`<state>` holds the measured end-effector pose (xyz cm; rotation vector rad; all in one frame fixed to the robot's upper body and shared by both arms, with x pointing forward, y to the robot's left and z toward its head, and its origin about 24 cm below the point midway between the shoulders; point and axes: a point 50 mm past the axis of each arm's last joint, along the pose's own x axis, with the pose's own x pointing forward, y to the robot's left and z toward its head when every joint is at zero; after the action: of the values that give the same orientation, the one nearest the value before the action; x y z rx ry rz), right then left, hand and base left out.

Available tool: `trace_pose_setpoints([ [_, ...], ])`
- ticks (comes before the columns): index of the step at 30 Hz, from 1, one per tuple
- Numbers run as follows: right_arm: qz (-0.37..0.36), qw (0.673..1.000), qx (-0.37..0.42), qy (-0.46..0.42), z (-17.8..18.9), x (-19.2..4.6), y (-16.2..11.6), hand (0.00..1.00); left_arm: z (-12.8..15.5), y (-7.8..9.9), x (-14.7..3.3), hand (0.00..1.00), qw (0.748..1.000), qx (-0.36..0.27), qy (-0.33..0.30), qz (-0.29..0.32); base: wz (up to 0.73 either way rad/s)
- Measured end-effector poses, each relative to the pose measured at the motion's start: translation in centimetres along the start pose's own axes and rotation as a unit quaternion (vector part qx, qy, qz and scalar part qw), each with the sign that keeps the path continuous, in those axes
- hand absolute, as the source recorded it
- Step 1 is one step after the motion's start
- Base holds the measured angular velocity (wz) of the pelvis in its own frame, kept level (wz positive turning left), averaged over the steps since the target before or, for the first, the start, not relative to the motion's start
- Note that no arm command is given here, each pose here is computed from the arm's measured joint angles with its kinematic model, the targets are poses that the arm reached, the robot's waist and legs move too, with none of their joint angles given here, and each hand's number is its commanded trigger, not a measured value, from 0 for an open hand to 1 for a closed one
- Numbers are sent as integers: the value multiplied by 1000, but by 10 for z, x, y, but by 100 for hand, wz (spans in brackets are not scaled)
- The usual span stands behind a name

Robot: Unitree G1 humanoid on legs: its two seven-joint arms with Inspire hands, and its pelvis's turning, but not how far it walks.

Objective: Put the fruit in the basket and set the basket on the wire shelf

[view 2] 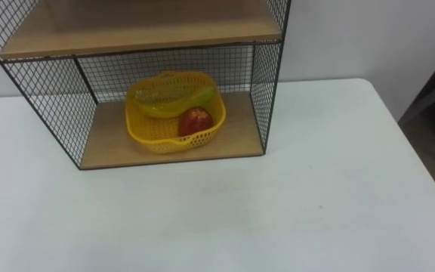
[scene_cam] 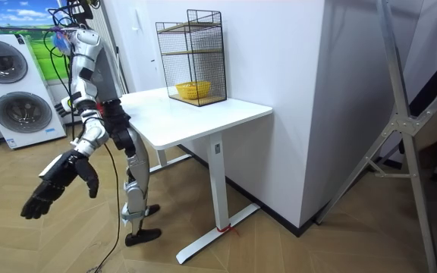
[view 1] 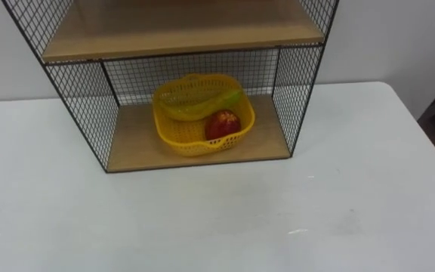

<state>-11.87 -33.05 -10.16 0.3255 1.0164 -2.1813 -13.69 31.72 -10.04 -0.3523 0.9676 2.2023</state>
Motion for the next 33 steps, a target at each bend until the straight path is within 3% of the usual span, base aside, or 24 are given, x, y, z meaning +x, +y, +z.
trace_pose_setpoints([
  [5,81,989,-123,4,-24,-11,18,0,-40,10,1,0,991,99,64,-60,0],
  [10,199,946,-256,-30,-37,-29,44,0,-56,-8,-12,0,952,245,42,-180,1],
  [13,253,905,-339,-47,-45,-39,54,0,-62,-30,-27,0,908,333,19,-252,0],
  [16,294,843,-445,-69,-55,-48,62,0,-72,-62,-54,0,849,415,-11,-326,0],
  [19,311,809,-492,-81,-59,-52,65,0,-75,-78,-69,0,807,459,-38,-370,-4],
  [21,325,764,-548,-103,-65,-57,67,0,-78,-88,-81,0,766,500,-66,-399,-4],
  [24,338,728,-586,-112,-70,-63,70,0,-85,-90,-87,0,736,532,-66,-412,-9],
  [29,355,675,-635,-125,-77,-68,72,0,-90,-84,-84,0,716,566,-58,-404,-2],
  [33,369,623,-676,-135,-86,-75,73,0,-95,-79,-83,0,686,604,-58,-402,0],
])
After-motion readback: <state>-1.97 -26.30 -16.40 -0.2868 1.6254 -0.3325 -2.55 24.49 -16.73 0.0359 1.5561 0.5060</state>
